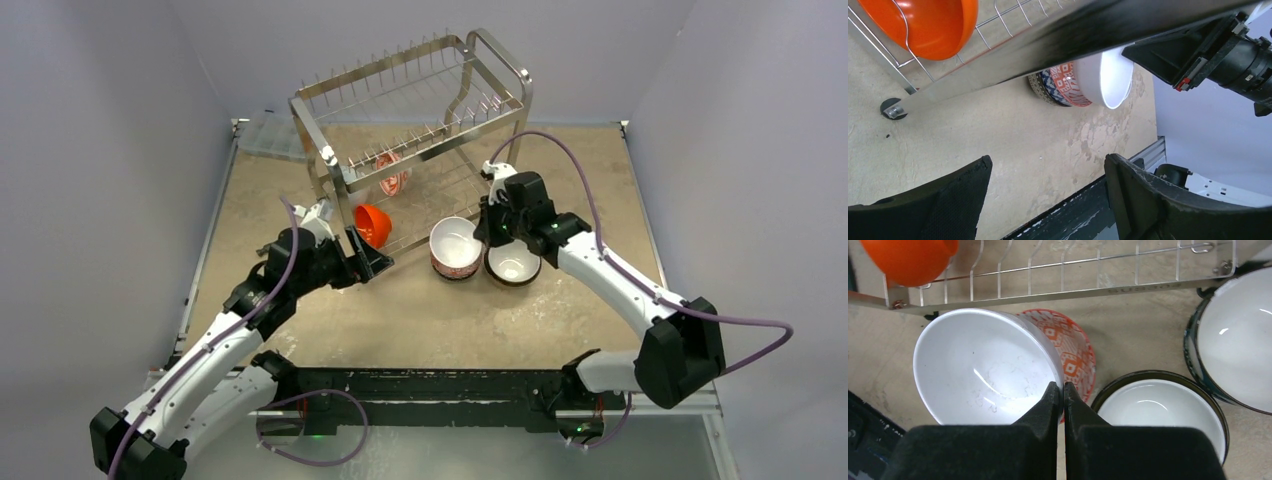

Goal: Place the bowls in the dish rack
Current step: Pick up the bowl from the center of the board.

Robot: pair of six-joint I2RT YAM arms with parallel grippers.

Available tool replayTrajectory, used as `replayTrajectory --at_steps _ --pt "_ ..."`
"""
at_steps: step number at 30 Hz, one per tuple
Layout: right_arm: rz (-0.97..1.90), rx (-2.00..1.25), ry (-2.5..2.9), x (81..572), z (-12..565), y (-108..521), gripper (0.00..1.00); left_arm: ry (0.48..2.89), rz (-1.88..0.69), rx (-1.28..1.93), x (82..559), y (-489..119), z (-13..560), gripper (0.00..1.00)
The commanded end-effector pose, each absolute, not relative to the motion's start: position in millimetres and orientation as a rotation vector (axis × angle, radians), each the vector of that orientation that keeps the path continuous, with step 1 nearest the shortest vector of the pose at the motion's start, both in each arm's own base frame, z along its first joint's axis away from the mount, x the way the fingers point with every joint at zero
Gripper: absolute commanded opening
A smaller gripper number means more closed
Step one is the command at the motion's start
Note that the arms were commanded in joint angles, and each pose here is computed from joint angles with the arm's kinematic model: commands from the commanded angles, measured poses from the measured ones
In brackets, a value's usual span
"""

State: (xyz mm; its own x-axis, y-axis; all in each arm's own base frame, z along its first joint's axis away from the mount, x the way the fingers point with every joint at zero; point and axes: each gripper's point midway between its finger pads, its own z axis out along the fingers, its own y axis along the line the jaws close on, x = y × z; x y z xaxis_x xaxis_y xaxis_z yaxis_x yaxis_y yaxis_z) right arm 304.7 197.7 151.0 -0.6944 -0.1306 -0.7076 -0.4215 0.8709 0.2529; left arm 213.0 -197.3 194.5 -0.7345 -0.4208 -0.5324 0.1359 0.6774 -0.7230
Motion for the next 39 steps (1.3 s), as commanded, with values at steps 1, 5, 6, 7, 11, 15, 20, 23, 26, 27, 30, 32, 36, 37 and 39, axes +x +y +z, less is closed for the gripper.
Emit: replayTrajectory --at_steps 1,5,6,7,11,15,20,23,26,27,30,32,36,37,39 --pt "0.586 -0.471 2.249 297 185 224 0.00 2.149 -1.099 -0.199 214 -209 202 0.81" --pt "0.661 -0.563 2.236 281 188 256 0.00 2.157 -1.107 -0.202 214 -210 197 0.80" --pt "0.684 -0.587 2.240 276 188 264 0.00 2.161 -1.106 -0.206 214 -210 195 0.80" --pt "0.710 -0.612 2.246 270 186 272 0.00 2.165 -1.106 -0.210 214 -210 193 0.79" --pt "0.775 -0.666 2.238 254 192 290 0.00 2.202 -1.092 -0.227 213 -210 179 0.76" --pt "0.823 -0.727 2.229 240 197 306 0.00 2.228 -1.101 -0.239 212 -213 167 0.73" --pt "0.808 -0.780 2.248 229 190 319 0.00 2.246 -1.110 -0.242 212 -215 159 0.69" --pt "0.825 -0.800 2.244 224 190 329 0.00 2.263 -1.107 -0.229 210 -217 155 0.66" --pt "0.831 -0.815 2.248 221 186 335 0.00 2.280 -1.098 -0.212 209 -218 150 0.52" --pt "0.831 -0.817 2.250 221 185 336 0.00 2.288 -1.090 -0.211 208 -217 147 0.47" --pt "0.832 -0.813 2.253 221 182 337 0.00 2.309 -1.067 -0.218 205 -214 139 0.22" --pt "0.838 -0.809 2.246 220 183 336 0.01 2.317 -1.053 -0.231 204 -211 136 0.03" --pt "0.885 -0.818 2.241 213 183 338 0.28 2.319 -1.041 -0.244 203 -209 132 0.00" --pt "0.918 -0.805 2.255 209 182 338 0.39 2.316 -1.041 -0.246 204 -208 133 0.00" --pt "0.935 -0.763 2.252 208 182 336 0.57 2.308 -1.040 -0.245 204 -208 135 0.00"
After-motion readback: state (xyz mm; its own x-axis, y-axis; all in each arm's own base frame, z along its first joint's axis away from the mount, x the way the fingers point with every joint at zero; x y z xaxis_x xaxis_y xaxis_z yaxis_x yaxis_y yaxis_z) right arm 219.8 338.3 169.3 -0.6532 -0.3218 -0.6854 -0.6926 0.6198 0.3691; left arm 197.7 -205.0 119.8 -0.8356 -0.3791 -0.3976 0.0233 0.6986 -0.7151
